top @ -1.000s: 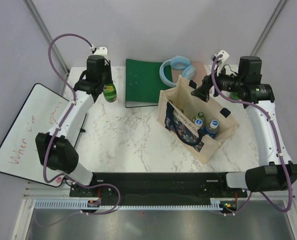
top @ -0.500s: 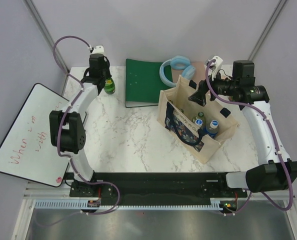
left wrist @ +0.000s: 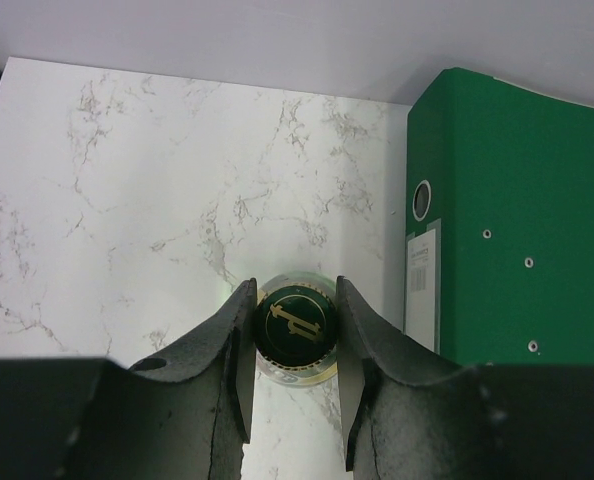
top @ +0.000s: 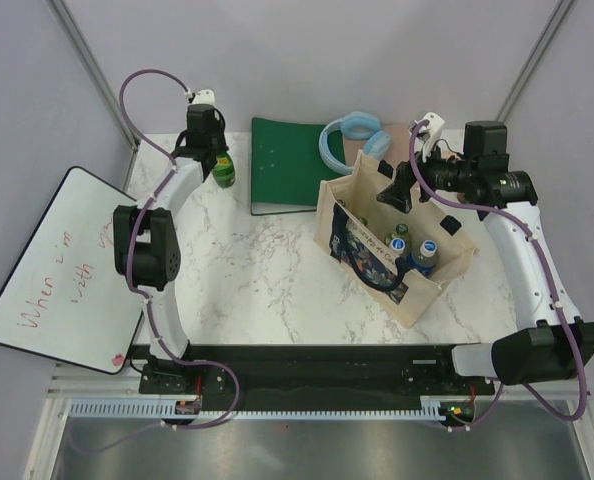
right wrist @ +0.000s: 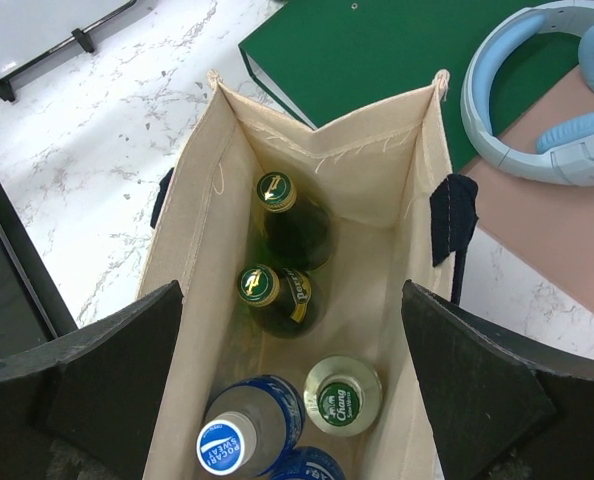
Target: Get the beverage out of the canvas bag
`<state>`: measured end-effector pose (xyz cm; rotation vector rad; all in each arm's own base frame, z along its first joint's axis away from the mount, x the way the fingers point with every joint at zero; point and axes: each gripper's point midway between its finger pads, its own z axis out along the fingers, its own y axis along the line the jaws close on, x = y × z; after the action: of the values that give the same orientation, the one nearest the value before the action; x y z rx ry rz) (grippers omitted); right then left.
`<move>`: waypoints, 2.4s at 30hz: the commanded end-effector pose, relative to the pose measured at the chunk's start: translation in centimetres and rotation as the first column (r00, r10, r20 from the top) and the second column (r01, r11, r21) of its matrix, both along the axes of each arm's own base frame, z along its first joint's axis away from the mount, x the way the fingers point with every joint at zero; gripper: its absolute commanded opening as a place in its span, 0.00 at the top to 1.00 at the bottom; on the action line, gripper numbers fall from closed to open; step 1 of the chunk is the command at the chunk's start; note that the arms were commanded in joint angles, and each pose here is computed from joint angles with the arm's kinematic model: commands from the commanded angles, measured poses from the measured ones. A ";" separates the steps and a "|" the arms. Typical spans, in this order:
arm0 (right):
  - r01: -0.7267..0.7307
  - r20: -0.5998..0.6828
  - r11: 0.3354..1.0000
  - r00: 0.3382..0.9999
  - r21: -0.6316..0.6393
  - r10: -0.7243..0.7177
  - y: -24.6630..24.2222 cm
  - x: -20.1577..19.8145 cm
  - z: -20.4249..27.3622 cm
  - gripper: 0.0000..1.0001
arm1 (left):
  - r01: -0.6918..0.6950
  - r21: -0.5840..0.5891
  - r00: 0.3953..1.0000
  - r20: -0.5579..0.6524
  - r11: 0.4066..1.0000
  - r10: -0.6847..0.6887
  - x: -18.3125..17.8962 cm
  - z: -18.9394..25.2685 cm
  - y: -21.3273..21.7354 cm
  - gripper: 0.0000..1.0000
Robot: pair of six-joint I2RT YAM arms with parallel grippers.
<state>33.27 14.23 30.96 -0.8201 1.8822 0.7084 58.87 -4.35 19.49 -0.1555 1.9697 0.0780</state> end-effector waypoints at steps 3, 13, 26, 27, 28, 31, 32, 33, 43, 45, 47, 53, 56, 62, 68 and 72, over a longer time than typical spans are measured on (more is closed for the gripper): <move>-0.032 0.028 0.999 0.999 -0.008 0.033 0.6 0.2 0.4 0.02 | 0.011 -0.004 0.976 0.216 1.000 -0.010 2.2 7.7 0.1 0.79; -0.054 0.023 0.998 0.998 -0.013 0.054 1.1 -0.3 0.0 0.02 | 0.024 0.009 0.978 0.207 1.000 -0.025 1.7 8.0 -0.1 0.30; -0.125 0.059 0.982 0.989 -0.142 0.135 2.0 -1.9 -1.8 0.03 | 0.295 -0.323 0.948 0.216 0.899 -0.233 -9.6 18.5 -6.0 0.21; -0.113 0.059 0.980 0.991 -0.161 0.124 1.9 -1.8 -2.1 0.04 | 0.304 -0.391 0.950 0.195 0.869 -0.244 -10.7 17.9 -6.9 0.21; -0.113 0.056 0.979 0.991 -0.172 0.124 1.8 -1.9 -2.4 0.05 | 0.369 -0.422 0.928 0.217 0.828 -0.303 -12.6 19.2 -8.2 0.21; -0.100 0.051 0.973 0.992 -0.208 0.113 1.5 -1.9 -3.2 0.10 | 0.431 -0.524 0.898 0.169 0.735 -0.406 -16.0 18.1 -11.7 0.21; -0.097 0.047 0.972 0.993 -0.213 0.109 1.4 -2.0 -3.5 0.12 | 0.446 -0.534 0.888 0.161 0.718 -0.431 -16.9 18.3 -12.7 0.21; -0.098 0.044 0.971 0.993 -0.217 0.110 1.4 -2.1 -3.7 0.16 | 0.454 -0.553 0.875 0.128 0.699 -0.467 -18.2 18.1 -14.4 0.21; -0.143 0.012 0.951 0.988 -0.274 0.152 1.5 -4.8 -6.9 0.64 | 0.361 -0.760 0.748 -0.111 0.540 -0.655 -28.1 13.7 -26.1 0.23; -0.172 0.003 0.948 0.984 -0.268 0.180 1.8 -5.9 -7.5 0.72 | 0.321 -0.783 0.728 -0.157 0.533 -0.668 -29.8 12.8 -27.5 0.23; -0.200 -0.002 0.944 0.978 -0.263 0.207 2.1 -6.8 -8.1 0.76 | 0.306 -0.785 0.726 -0.173 0.538 -0.666 -30.5 12.5 -28.1 0.23; -0.278 0.002 0.925 0.958 -0.259 0.288 3.1 -8.7 -8.9 0.81 | 0.255 -0.784 0.710 -0.246 0.566 -0.660 -31.1 10.7 -30.0 0.23; -0.316 0.005 0.913 0.944 -0.256 0.329 3.7 -9.5 -9.2 0.81 | 0.250 -0.772 0.685 -0.286 0.585 -0.670 -31.4 9.4 -31.3 0.23; -0.361 0.010 0.892 0.926 -0.271 0.378 4.7 -10.3 -9.7 0.81 | 0.248 -0.707 0.656 -0.380 0.662 -0.652 -32.2 6.8 -32.4 0.24; -0.365 0.018 0.881 0.922 -0.301 0.388 5.1 -10.4 -10.5 0.80 | 0.264 -0.594 0.673 -0.451 0.760 -0.586 -31.3 5.0 -31.6 0.34; -0.353 0.020 0.886 0.926 -0.301 0.376 5.2 -10.2 -10.5 0.67 | 0.297 -0.556 0.652 -0.476 0.776 -0.590 -31.9 4.1 -31.4 0.63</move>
<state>23.04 19.07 19.92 -1.3916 1.8539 0.6286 26.98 -36.67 23.39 0.0314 2.6417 -0.8568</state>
